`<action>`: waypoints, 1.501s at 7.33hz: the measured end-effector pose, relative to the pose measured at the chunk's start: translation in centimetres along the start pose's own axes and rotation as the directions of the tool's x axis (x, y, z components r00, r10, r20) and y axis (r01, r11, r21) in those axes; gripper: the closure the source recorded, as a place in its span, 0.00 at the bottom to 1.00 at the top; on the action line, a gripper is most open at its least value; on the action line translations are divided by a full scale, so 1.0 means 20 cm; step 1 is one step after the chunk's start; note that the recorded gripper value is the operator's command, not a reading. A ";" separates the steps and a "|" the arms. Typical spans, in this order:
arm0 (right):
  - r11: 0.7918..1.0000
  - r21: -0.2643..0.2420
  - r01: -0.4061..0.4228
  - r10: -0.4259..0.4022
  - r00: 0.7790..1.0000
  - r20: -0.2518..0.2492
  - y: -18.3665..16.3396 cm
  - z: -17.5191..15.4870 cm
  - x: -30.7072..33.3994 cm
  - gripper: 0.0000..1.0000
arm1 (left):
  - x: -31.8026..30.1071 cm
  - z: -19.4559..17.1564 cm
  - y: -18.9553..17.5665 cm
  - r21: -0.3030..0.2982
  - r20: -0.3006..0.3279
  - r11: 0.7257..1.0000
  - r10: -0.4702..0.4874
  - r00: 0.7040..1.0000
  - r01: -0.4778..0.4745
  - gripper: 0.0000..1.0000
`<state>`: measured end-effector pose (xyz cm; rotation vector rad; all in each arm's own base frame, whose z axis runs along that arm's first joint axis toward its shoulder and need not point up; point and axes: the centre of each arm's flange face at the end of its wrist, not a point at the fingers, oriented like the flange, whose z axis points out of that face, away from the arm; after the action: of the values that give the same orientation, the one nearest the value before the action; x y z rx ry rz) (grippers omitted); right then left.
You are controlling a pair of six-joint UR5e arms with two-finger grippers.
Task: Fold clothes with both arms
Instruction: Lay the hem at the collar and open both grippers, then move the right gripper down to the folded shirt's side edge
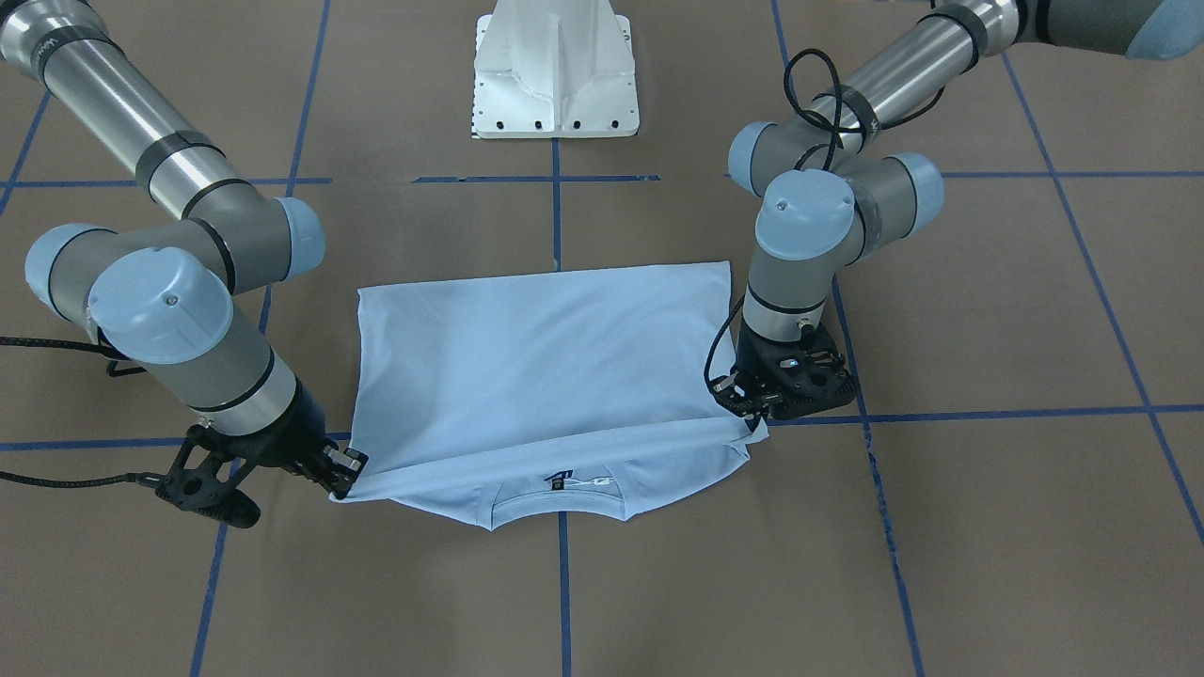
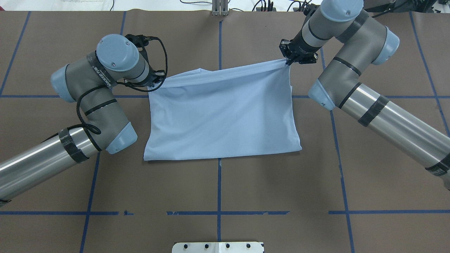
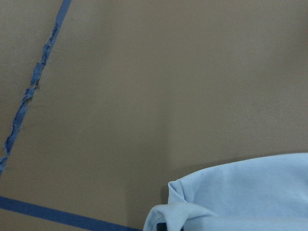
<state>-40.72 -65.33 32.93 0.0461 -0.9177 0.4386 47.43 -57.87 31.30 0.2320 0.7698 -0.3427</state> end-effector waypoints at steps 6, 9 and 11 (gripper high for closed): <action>1.000 -0.009 0.024 -0.023 1.000 0.021 0.06 0.06 0.06 0.00 | 0.05 -0.02 -0.01 0.009 -0.010 1.000 -0.009 1.000 0.009 0.00; 0.998 -0.007 0.065 -0.064 0.996 0.065 0.08 0.07 0.20 0.00 | 0.10 -0.05 -0.02 0.008 -0.016 1.000 -0.012 1.000 0.012 0.00; 0.995 -0.020 0.100 -0.097 0.990 0.103 0.26 0.00 0.32 0.01 | 0.13 -0.09 -0.02 0.007 -0.030 1.000 -0.024 0.999 0.024 0.00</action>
<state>-39.41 -58.39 37.17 0.0911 -1.0169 0.3352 47.90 -58.21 28.07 0.2357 0.8016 -0.3657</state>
